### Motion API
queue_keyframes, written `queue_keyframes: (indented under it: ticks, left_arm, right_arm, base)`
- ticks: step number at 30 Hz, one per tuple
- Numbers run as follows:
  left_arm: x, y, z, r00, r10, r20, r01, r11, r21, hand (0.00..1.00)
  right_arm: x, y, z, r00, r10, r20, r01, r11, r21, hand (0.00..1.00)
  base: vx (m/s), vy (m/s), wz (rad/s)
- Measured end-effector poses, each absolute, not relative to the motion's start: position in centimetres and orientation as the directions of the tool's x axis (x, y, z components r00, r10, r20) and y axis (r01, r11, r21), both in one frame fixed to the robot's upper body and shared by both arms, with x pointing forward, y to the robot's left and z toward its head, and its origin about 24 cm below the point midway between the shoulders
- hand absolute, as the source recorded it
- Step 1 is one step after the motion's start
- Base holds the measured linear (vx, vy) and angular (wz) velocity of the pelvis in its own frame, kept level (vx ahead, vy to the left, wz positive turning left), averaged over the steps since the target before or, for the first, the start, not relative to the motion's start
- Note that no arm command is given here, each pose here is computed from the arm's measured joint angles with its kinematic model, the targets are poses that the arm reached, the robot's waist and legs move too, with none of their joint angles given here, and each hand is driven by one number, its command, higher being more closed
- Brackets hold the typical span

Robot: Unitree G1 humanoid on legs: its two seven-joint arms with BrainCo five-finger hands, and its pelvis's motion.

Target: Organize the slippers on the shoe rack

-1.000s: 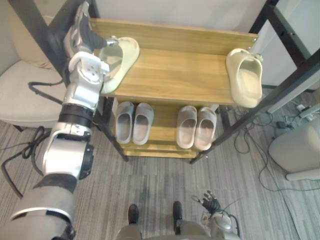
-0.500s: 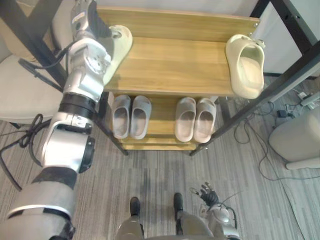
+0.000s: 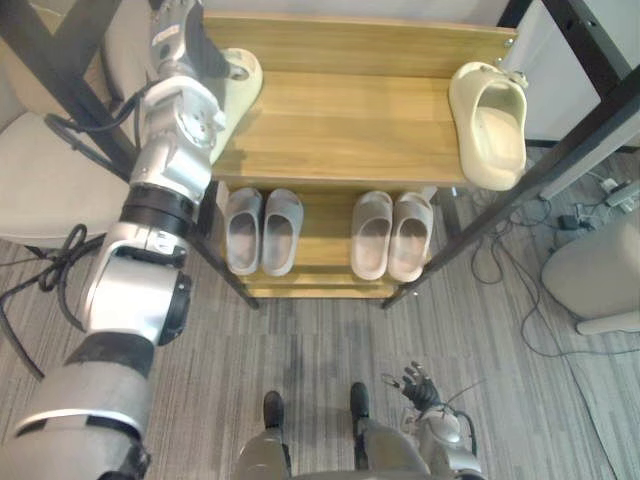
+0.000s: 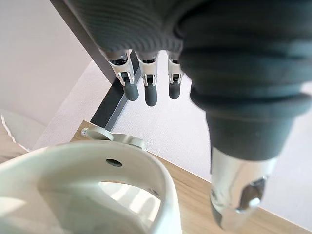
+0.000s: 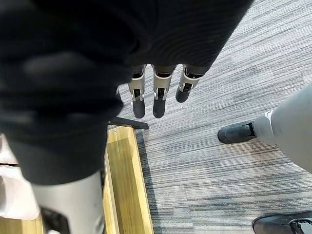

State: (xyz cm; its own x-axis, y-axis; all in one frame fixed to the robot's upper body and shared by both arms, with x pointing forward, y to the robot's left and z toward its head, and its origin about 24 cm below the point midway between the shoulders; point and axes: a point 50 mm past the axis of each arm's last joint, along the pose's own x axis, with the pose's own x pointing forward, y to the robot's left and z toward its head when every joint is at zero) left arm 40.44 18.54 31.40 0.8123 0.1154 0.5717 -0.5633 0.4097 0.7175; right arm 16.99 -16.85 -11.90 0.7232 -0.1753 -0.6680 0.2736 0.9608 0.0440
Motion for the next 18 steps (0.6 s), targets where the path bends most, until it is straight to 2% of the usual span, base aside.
queue_keyframes:
  ticks: [10,18]
  left_arm:
    - [40.2,18.4,31.4,0.802,0.116,0.586,-0.566,0.459,0.685,0.0]
    - [40.3,19.1,29.4,0.828,0.133,0.544,-0.539,0.453,0.71,0.0]
  right_arm:
    - [16.5,-16.7,-12.2,0.709,-0.167,-0.685,0.264,0.964,0.038,0.0]
    - [16.4,-16.7,-12.3,0.706,-0.165,-0.688,0.262,0.965,0.036,0.0]
  base:
    - [0.0,0.005,0.06]
    - [0.0,0.005,0.01]
